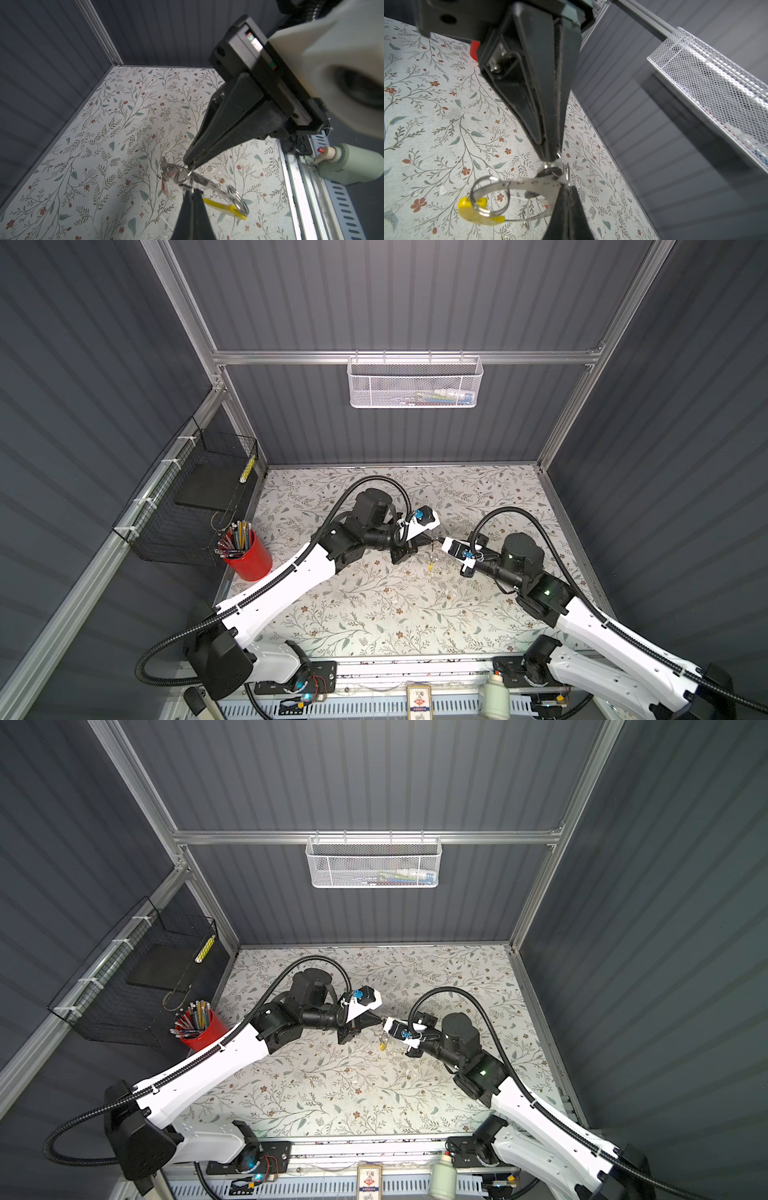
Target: Put the keys on the keyring
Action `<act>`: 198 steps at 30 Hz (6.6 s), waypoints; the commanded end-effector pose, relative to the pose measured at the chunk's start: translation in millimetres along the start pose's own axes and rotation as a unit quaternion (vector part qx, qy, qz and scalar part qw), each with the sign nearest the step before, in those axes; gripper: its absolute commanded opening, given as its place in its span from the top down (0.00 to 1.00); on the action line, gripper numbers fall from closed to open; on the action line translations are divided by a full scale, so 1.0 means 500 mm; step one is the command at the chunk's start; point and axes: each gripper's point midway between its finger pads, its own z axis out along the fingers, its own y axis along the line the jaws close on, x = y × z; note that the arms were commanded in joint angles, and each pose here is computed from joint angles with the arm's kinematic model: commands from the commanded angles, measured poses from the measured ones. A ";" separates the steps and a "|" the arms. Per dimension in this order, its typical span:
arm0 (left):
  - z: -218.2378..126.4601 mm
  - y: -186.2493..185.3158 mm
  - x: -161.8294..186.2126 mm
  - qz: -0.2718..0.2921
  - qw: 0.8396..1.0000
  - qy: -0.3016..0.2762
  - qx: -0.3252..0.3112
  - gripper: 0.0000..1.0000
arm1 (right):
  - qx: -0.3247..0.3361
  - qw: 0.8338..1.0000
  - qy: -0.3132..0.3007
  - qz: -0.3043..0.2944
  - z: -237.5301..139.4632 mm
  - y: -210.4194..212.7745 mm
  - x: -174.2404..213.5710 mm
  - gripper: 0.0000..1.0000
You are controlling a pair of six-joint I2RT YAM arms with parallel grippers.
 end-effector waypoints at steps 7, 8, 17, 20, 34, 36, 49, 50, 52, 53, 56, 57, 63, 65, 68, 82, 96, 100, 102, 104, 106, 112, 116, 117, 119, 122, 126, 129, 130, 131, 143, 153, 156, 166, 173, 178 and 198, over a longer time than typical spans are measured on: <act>-0.003 0.003 -0.030 0.006 1.000 -0.014 -0.003 1.00 | 0.004 1.000 -0.028 0.002 -0.006 -0.008 -0.029 1.00; -0.002 0.006 -0.028 0.004 1.000 -0.012 -0.007 1.00 | 0.002 1.000 -0.028 0.001 -0.006 -0.005 -0.027 1.00; -0.006 0.020 -0.026 -0.009 1.000 -0.009 -0.029 1.00 | -0.003 1.000 -0.027 -0.003 -0.013 0.003 -0.022 1.00; -0.010 0.022 -0.033 -0.010 0.999 -0.017 -0.035 1.00 | -0.006 1.000 -0.024 -0.003 -0.014 0.006 -0.019 1.00; -0.017 0.024 -0.023 -0.019 0.999 -0.014 -0.046 1.00 | 0.003 0.999 -0.039 -0.002 -0.025 0.008 -0.023 1.00; -0.018 0.024 -0.023 -0.019 0.999 -0.016 -0.047 1.00 | 0.001 0.999 -0.037 -0.001 -0.026 0.008 -0.022 1.00; 0.000 0.007 -0.002 -0.039 0.999 -0.009 -0.017 1.00 | 0.022 0.995 -0.091 0.024 -0.035 -0.011 -0.056 1.00; 0.001 0.004 -0.002 -0.041 0.999 -0.010 -0.012 1.00 | 0.020 0.995 -0.094 0.026 -0.034 -0.010 -0.058 1.00; 0.000 0.007 -0.005 -0.044 0.999 -0.014 -0.013 0.88 | 0.014 0.995 -0.097 0.031 -0.030 -0.008 -0.059 1.00; -0.001 0.009 -0.006 -0.044 0.999 -0.015 -0.014 0.79 | 0.011 0.995 -0.098 0.033 -0.028 -0.005 -0.059 1.00; -0.012 0.016 -0.016 -0.037 0.999 -0.027 -0.025 0.57 | 0.011 0.994 -0.100 0.041 -0.025 -0.006 -0.058 1.00; -0.017 0.016 -0.021 -0.031 0.999 -0.033 -0.029 0.55 | -0.007 0.993 -0.111 0.041 -0.026 0.006 -0.065 1.00; -0.042 0.011 -0.032 0.015 0.998 -0.052 -0.042 0.53 | -0.009 0.991 -0.124 0.054 -0.024 0.003 -0.066 1.00; -0.047 0.002 -0.037 0.030 0.997 -0.058 -0.035 0.54 | -0.010 0.990 -0.131 0.057 -0.025 0.000 -0.072 1.00; -0.053 -0.015 -0.047 0.054 0.996 -0.074 -0.018 0.57 | -0.017 0.988 -0.139 0.061 -0.026 0.001 -0.076 1.00; -0.036 -0.020 -0.053 0.097 0.992 -0.085 0.002 0.74 | -0.053 0.981 -0.176 0.069 -0.038 0.019 -0.096 1.00; -0.030 -0.023 -0.057 0.103 0.991 -0.080 0.020 1.00 | -0.057 0.980 -0.171 0.083 -0.032 0.019 -0.088 0.92; -0.029 -0.009 -0.047 0.104 0.994 -0.034 0.014 1.00 | -0.013 0.989 -0.119 0.086 -0.026 -0.002 -0.048 0.74; -0.030 -0.001 -0.034 0.108 0.994 -0.002 0.010 1.00 | 0.024 0.992 -0.087 0.087 -0.031 -0.026 -0.025 0.70; -0.032 0.006 -0.029 0.114 0.993 0.020 0.006 1.00 | 0.028 0.994 -0.074 0.081 -0.039 -0.031 -0.017 0.71; -0.033 0.010 -0.025 0.122 0.992 0.041 0.004 1.00 | 0.025 0.995 -0.063 0.070 -0.044 -0.033 -0.015 0.74; -0.036 0.020 -0.038 0.149 0.985 0.084 0.001 1.00 | 0.011 0.997 -0.060 0.044 -0.047 -0.037 -0.031 0.79; -0.033 0.017 -0.044 0.163 0.982 0.100 0.005 1.00 | 0.005 0.997 -0.069 0.039 -0.043 -0.042 -0.046 0.84; -0.032 0.015 -0.045 0.166 0.981 0.104 0.007 1.00 | 0.000 0.997 -0.074 0.039 -0.043 -0.041 -0.051 0.84; -0.029 0.010 -0.048 0.170 0.979 0.108 0.012 1.00 | -0.005 0.996 -0.086 0.038 -0.042 -0.040 -0.061 0.84; -0.028 0.007 -0.059 0.177 0.979 0.103 0.013 1.00 | -0.014 0.994 -0.097 0.044 -0.037 -0.038 -0.068 0.84; -0.024 -0.001 -0.065 0.183 0.978 0.102 0.020 1.00 | -0.027 0.992 -0.116 0.050 -0.033 -0.030 -0.078 0.83; -0.021 -0.006 -0.068 0.188 0.977 0.102 0.023 1.00 | -0.026 0.991 -0.119 0.054 -0.030 -0.033 -0.080 0.83; -0.021 -0.007 -0.071 0.189 0.977 0.100 0.023 1.00 | -0.027 0.991 -0.120 0.055 -0.029 -0.032 -0.079 0.83; -0.020 -0.008 -0.071 0.190 0.977 0.099 0.023 1.00 | -0.028 0.991 -0.121 0.057 -0.028 -0.032 -0.081 0.83; -0.013 -0.003 -0.069 0.200 0.974 0.109 0.015 1.00 | -0.040 0.988 -0.129 0.071 -0.026 -0.022 -0.079 1.00; -0.044 0.030 -0.079 0.137 0.989 0.026 -0.051 0.72 | -0.025 0.982 -0.161 0.098 -0.038 -0.035 -0.093 1.00; -0.046 0.027 -0.066 0.101 0.994 -0.006 -0.045 0.72 | -0.024 0.979 -0.176 0.103 -0.040 -0.039 -0.101 1.00; -0.050 0.015 -0.089 0.062 0.994 -0.081 -0.027 0.73 | -0.024 0.972 -0.208 0.110 -0.046 -0.044 -0.119 1.00; -0.071 0.018 -0.112 0.054 0.990 -0.125 -0.027 0.73 | -0.027 0.967 -0.227 0.112 -0.054 -0.042 -0.121 1.00; -0.070 0.007 -0.114 0.055 0.989 -0.137 -0.008 0.73 | -0.031 0.965 -0.235 0.113 -0.056 -0.042 -0.126 1.00; -0.041 -0.006 -0.117 0.065 0.986 -0.144 0.044 0.76 | -0.048 0.960 -0.252 0.111 -0.065 -0.037 -0.143 1.00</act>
